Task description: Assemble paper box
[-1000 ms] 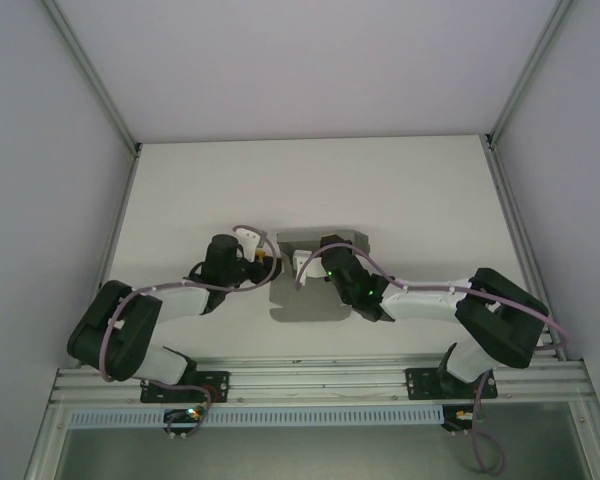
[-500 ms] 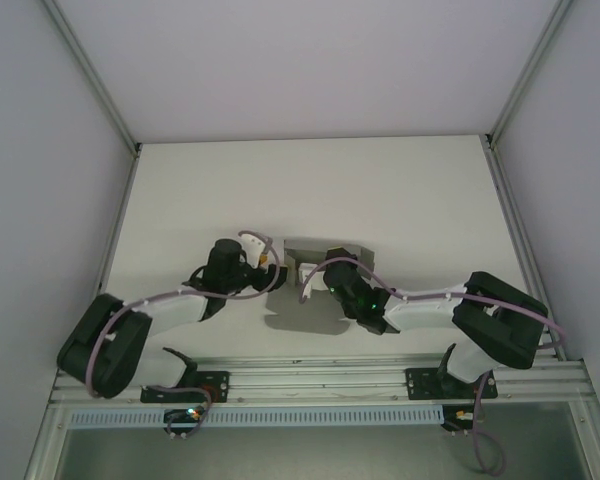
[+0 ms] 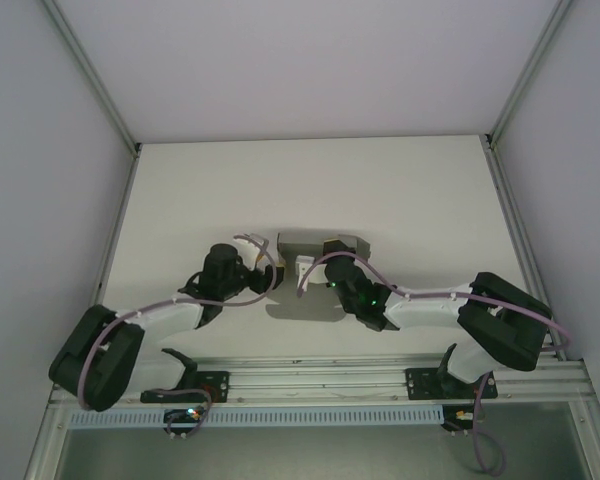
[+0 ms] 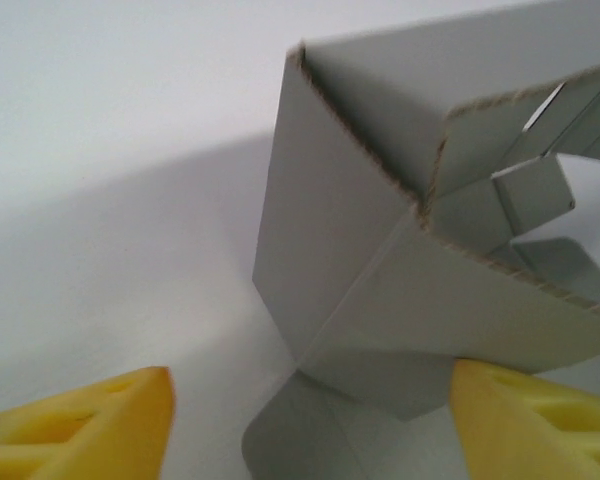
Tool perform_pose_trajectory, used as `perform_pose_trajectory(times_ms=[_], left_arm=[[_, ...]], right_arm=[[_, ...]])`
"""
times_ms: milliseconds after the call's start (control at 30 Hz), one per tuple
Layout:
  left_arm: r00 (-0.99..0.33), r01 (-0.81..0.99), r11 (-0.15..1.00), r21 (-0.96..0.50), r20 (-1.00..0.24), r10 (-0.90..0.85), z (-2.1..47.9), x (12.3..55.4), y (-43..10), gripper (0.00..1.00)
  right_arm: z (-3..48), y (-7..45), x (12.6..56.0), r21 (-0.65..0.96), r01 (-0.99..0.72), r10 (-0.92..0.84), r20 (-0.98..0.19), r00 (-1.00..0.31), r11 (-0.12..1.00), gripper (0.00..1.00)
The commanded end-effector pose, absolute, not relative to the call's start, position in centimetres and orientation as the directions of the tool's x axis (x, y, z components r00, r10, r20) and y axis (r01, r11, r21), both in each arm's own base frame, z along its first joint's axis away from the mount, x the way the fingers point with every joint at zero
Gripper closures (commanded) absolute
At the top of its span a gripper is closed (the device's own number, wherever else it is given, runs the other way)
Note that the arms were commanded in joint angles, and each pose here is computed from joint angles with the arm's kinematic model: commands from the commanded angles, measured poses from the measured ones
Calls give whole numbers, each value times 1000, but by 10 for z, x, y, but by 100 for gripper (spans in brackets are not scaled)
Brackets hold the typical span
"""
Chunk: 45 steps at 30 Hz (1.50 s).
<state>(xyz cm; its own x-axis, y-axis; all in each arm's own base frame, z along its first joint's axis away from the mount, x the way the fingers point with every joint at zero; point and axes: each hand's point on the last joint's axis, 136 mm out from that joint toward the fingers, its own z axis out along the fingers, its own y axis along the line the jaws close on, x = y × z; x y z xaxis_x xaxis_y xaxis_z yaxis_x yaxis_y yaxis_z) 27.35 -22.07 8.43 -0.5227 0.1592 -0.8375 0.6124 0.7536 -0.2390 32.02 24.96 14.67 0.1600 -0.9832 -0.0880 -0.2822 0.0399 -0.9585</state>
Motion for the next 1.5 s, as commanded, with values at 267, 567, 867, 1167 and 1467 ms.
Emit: perform_pose_trajectory(times_ms=[267,567,867,1167,1467], left_arm=[[-354,674,723,-149,-925,140,105,314,-248,11],[-259,754,645,-123,-958,121,115,317,-271,14],[-248,718,686,-116,-964,97,112,329,-268,27],[-221,667,737,-109,-974,56,116,340,-258,62],[-242,591,801,-96,-968,63,107,347,-244,75]], right_arm=[[121,251,311,-922,-384,-978,-121,171,47,100],[92,251,302,-854,-521,-979,-119,168,14,100],[80,247,299,-844,-537,-981,-108,161,5,100],[77,247,297,-824,-567,-983,-108,149,5,100],[88,256,287,-781,-622,-964,-207,166,61,99]])
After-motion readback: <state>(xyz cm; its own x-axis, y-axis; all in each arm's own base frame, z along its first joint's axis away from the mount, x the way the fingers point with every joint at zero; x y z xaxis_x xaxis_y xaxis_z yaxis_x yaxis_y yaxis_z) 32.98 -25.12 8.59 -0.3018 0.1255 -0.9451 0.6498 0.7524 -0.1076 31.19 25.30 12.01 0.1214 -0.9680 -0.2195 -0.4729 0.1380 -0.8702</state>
